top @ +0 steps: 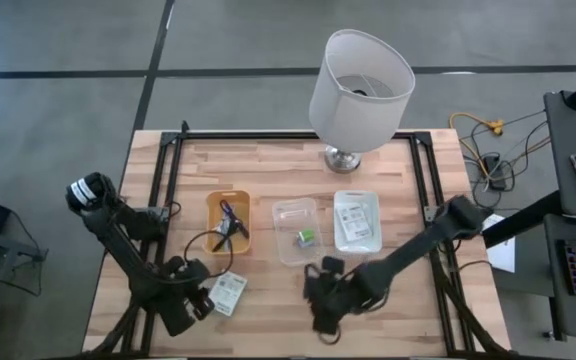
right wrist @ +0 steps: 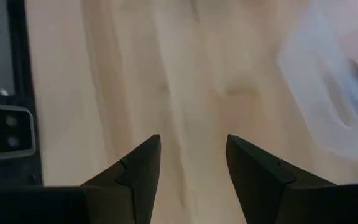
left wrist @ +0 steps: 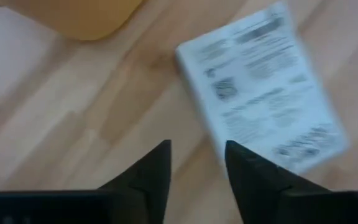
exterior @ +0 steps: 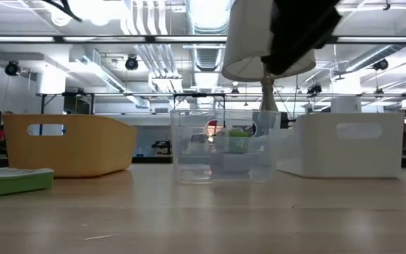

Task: Pick and place items into bin
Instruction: Put the white card reader box into the white bin

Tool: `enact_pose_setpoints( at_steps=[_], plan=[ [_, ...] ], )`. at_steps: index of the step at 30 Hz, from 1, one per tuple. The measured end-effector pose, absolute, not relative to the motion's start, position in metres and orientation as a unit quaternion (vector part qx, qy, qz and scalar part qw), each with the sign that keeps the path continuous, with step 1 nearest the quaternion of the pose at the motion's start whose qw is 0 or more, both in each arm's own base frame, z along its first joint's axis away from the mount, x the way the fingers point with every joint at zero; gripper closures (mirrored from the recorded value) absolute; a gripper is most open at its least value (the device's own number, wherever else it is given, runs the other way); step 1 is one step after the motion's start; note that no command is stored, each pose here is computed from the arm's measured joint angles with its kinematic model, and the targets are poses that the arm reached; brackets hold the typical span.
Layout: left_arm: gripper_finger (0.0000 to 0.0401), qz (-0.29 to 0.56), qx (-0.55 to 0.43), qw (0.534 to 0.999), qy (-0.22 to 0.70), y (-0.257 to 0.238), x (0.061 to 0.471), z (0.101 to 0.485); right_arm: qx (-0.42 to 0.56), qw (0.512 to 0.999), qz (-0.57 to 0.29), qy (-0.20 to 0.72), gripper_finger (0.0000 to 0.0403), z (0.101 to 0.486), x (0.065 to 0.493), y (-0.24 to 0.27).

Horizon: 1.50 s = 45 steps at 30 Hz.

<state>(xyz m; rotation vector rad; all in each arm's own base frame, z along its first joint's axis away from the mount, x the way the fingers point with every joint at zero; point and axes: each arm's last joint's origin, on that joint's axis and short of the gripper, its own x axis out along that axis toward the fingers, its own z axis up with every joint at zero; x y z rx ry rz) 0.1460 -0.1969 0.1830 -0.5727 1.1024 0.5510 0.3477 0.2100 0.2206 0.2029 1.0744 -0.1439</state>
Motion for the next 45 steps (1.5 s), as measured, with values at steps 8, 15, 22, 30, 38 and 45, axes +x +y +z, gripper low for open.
enact_pose_setpoints(
  at_steps=[8,15,22,30,38,45],
  plan=[
    [0.0389,0.198,-0.179,0.79,0.552,-0.203,0.149,0.153,0.08,0.839,-0.054,0.536,0.0241,0.21,0.379,0.239],
    [0.0391,0.194,-0.21,0.798,0.531,-0.21,0.174,0.133,0.094,0.839,-0.085,0.529,0.0261,0.22,0.379,0.245],
    [0.039,0.061,-0.226,0.914,0.331,-0.208,0.262,0.16,0.111,0.826,-0.125,0.538,0.0278,0.227,0.37,0.246],
    [0.039,0.055,-0.223,0.912,0.341,-0.195,0.259,0.185,0.149,0.798,-0.157,0.563,0.0279,0.214,0.352,0.257],
    [0.039,0.009,-0.25,0.926,0.281,-0.207,0.274,0.186,0.246,0.77,-0.221,0.546,0.0299,0.181,0.352,0.25],
    [0.0397,0.049,-0.222,0.915,0.333,-0.202,0.298,0.166,0.322,0.748,-0.281,0.508,0.0377,0.177,0.349,0.241]
  ],
)
